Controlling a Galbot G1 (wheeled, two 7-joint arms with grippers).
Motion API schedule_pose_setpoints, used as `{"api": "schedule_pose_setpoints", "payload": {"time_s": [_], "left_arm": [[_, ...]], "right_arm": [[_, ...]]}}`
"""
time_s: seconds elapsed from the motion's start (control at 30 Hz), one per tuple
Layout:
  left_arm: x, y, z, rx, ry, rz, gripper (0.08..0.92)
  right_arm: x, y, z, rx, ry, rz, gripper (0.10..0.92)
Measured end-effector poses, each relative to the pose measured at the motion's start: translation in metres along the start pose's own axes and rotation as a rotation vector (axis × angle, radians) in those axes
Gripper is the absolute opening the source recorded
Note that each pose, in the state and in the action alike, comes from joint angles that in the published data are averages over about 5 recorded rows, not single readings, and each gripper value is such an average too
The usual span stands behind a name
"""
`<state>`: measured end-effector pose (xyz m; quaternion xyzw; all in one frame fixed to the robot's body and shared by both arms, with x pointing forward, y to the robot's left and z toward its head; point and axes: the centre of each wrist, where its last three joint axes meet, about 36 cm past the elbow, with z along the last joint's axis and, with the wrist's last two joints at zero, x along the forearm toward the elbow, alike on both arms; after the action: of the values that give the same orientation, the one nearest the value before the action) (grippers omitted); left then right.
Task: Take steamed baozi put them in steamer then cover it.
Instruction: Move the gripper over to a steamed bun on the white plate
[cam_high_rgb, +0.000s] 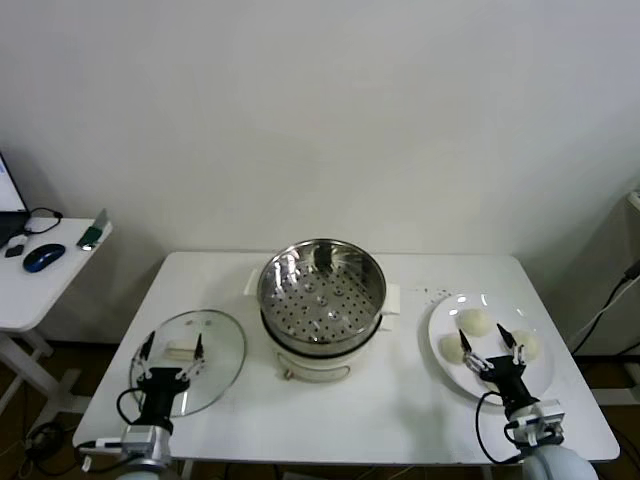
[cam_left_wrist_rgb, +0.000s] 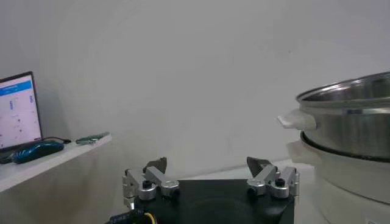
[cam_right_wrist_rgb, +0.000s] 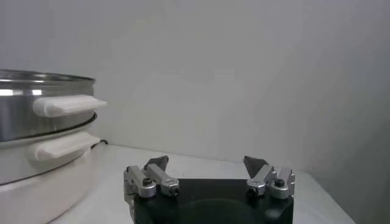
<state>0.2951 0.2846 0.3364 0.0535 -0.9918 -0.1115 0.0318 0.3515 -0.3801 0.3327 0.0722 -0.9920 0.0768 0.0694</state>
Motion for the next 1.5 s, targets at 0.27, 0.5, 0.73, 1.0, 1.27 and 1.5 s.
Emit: {"api": "schedule_pose_setpoints", "payload": {"time_s": [0.27,0.5,0.73,1.0,1.27,1.5], "left_arm": [[-0.001,0.000,-0.009,-0.001,-0.003,-0.024,0.823],[0.002,-0.002,-0.014,0.004,-0.004,-0.029,0.823],[0.002,0.002,-0.014,-0.003,-0.002,-0.040,0.823],[0.000,0.009,-0.016,-0.012,0.008,-0.065,0.823],[-0.002,0.012,-0.016,-0.016,0.024,-0.084,0.823],[-0.001,0.019,-0.013,-0.030,0.040,-0.097,0.823]], "right_arm": [[-0.031,-0.050,-0.036,0.200,0.125,-0.177,0.823],[-0.077,-0.108,-0.083,0.460,0.274,-0.425,0.823],[-0.135,-0.145,-0.132,0.715,0.435,-0.656,0.823],[-0.194,-0.160,-0.167,0.931,0.633,-0.822,0.823],[-0.244,-0.156,-0.180,1.058,0.790,-0.911,0.823],[-0.278,-0.142,-0.178,1.115,0.882,-0.959,0.823]]}}
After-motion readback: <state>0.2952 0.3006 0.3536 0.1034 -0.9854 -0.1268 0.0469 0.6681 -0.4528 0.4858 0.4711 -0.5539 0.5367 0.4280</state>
